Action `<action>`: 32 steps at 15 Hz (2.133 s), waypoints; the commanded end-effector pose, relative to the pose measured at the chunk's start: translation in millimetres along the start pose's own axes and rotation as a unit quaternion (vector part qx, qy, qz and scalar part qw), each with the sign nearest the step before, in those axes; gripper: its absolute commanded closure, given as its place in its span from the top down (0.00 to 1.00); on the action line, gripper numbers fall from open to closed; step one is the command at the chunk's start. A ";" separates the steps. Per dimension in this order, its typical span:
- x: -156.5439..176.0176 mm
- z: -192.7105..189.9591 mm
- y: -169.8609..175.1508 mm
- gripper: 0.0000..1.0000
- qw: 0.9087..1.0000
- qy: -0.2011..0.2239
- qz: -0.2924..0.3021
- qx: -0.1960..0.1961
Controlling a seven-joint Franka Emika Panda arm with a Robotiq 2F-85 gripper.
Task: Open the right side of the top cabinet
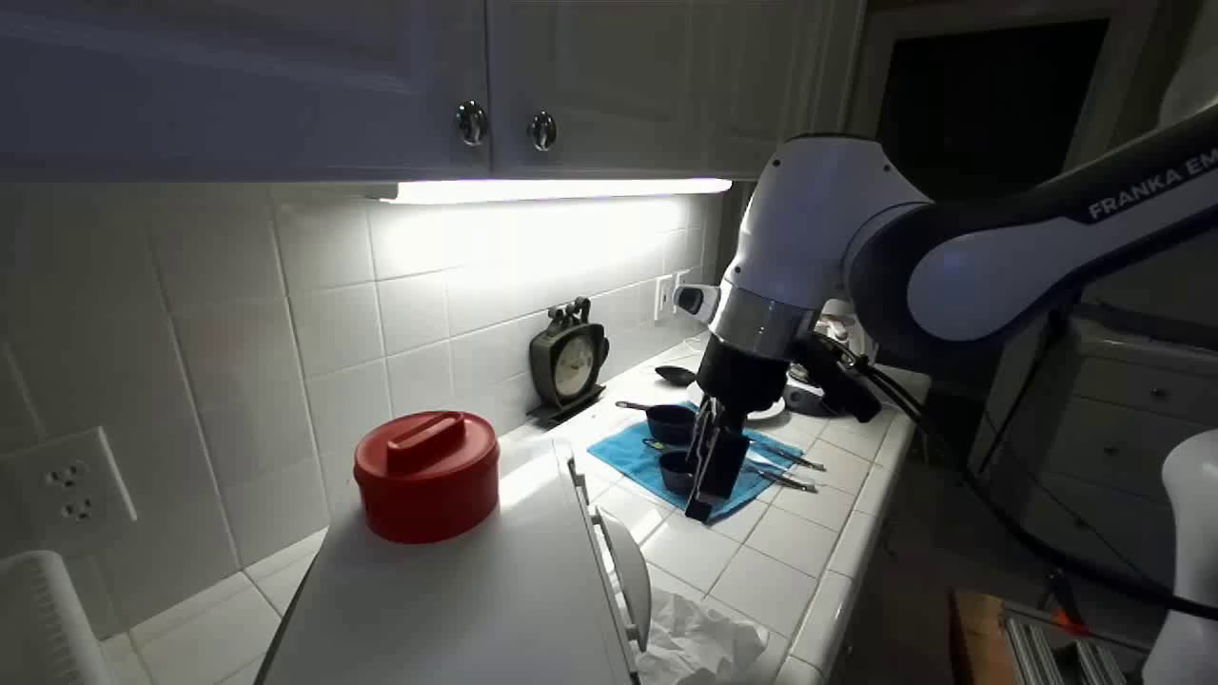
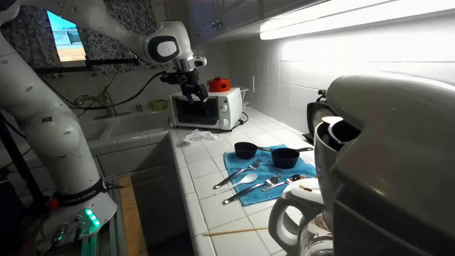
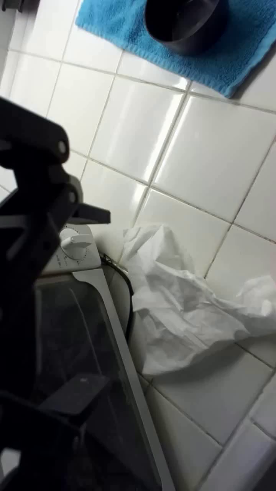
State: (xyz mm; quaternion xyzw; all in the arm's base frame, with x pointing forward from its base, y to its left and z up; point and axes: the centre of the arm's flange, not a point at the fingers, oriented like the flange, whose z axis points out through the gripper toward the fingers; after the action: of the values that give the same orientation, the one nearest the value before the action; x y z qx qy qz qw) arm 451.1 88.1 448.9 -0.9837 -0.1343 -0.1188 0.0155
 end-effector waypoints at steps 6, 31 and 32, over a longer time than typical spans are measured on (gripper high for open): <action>3.4 -8.7 -2.2 1.00 1.000 0.006 -0.010 -0.004; 97.5 -169.5 -18.8 1.00 0.956 0.238 -0.059 -0.162; 100.3 -172.8 -19.9 1.00 0.954 0.247 -0.052 -0.162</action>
State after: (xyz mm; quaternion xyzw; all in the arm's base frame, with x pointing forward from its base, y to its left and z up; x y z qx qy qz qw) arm 489.2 115.3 630.8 -0.9121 -0.1780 -0.3523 -0.1112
